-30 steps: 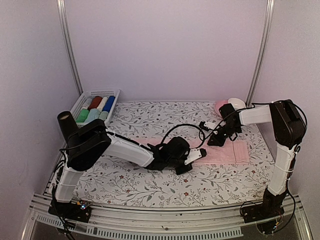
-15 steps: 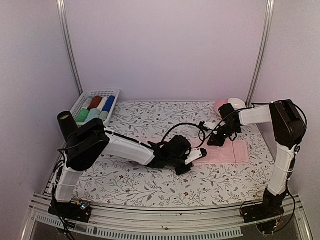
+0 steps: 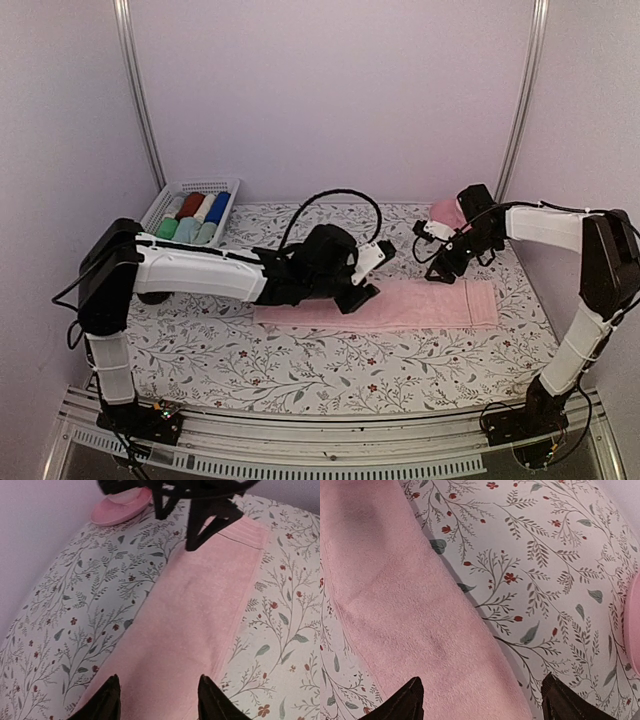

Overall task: Roll the towels
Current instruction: Smooth out the towel at the center of the board.

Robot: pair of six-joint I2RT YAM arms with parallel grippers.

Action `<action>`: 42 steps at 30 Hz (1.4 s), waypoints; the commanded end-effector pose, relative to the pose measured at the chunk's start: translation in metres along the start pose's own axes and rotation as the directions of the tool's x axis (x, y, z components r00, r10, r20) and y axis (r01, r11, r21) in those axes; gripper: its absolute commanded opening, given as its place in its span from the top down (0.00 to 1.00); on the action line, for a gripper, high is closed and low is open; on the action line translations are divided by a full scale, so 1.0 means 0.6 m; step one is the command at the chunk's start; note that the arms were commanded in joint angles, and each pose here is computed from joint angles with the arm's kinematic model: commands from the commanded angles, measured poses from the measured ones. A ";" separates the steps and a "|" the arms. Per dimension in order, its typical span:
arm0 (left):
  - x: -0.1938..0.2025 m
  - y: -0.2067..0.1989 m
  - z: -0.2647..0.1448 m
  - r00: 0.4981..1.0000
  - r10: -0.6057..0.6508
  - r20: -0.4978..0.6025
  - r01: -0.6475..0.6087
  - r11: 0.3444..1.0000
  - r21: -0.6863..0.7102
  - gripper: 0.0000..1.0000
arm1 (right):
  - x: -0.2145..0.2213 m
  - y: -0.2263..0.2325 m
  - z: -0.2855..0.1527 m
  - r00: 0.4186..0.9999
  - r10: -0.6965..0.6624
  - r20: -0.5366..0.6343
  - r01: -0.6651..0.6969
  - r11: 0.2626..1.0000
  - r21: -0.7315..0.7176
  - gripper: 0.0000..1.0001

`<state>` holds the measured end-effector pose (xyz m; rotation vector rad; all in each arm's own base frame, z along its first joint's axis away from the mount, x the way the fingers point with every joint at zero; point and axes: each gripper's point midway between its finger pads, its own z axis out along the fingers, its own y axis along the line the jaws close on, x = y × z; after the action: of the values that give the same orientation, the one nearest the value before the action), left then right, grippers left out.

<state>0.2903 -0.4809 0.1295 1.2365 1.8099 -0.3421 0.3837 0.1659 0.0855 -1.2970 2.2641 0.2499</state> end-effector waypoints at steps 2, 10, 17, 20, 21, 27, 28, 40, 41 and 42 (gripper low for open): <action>0.063 0.152 -0.059 0.978 -0.201 -0.057 0.180 0.950 -0.253 0.53 | 0.069 -0.031 -0.061 0.989 0.144 -0.034 -0.141 0.988 0.069 0.19; 0.198 0.262 -0.116 0.921 -0.371 -0.115 0.281 0.841 -0.463 0.78 | 0.155 -0.090 -0.070 0.939 0.339 -0.061 -0.324 0.930 0.173 0.58; 0.270 0.307 -0.108 0.890 -0.422 -0.171 0.270 0.792 -0.548 0.85 | 0.199 -0.109 -0.034 0.917 0.378 -0.126 -0.343 0.910 0.233 0.63; 0.295 0.318 -0.093 0.878 -0.437 -0.195 0.267 0.786 -0.558 0.88 | 0.216 -0.115 -0.021 0.908 0.388 -0.157 -0.341 0.904 0.259 0.64; 0.303 0.318 -0.087 0.874 -0.438 -0.211 0.260 0.788 -0.558 0.89 | 0.221 -0.118 -0.019 0.906 0.391 -0.163 -0.340 0.901 0.270 0.65; 0.345 0.309 -0.067 0.852 -0.443 -0.280 0.227 0.794 -0.563 0.90 | 0.236 -0.130 -0.010 0.895 0.408 -0.181 -0.342 0.887 0.309 0.66; 0.365 0.305 -0.061 0.842 -0.444 -0.308 0.211 0.795 -0.569 0.90 | 0.237 -0.132 -0.010 0.894 0.409 -0.181 -0.341 0.885 0.316 0.66; 0.401 0.299 -0.051 0.818 -0.444 -0.366 0.175 0.798 -0.577 0.90 | 0.255 -0.155 -0.019 0.881 0.438 -0.177 -0.349 0.856 0.382 0.65; 0.401 0.298 -0.052 0.817 -0.445 -0.366 0.177 0.798 -0.576 0.90 | 0.258 -0.155 -0.018 0.879 0.441 -0.182 -0.349 0.855 0.383 0.65; 0.402 0.297 -0.052 0.817 -0.445 -0.367 0.177 0.799 -0.575 0.90 | 0.259 -0.157 -0.019 0.877 0.444 -0.182 -0.351 0.853 0.387 0.65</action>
<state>0.4053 -0.2385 0.0149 0.6304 2.3094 0.2847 0.3950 0.0059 0.0302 -0.7386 2.6269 -0.1399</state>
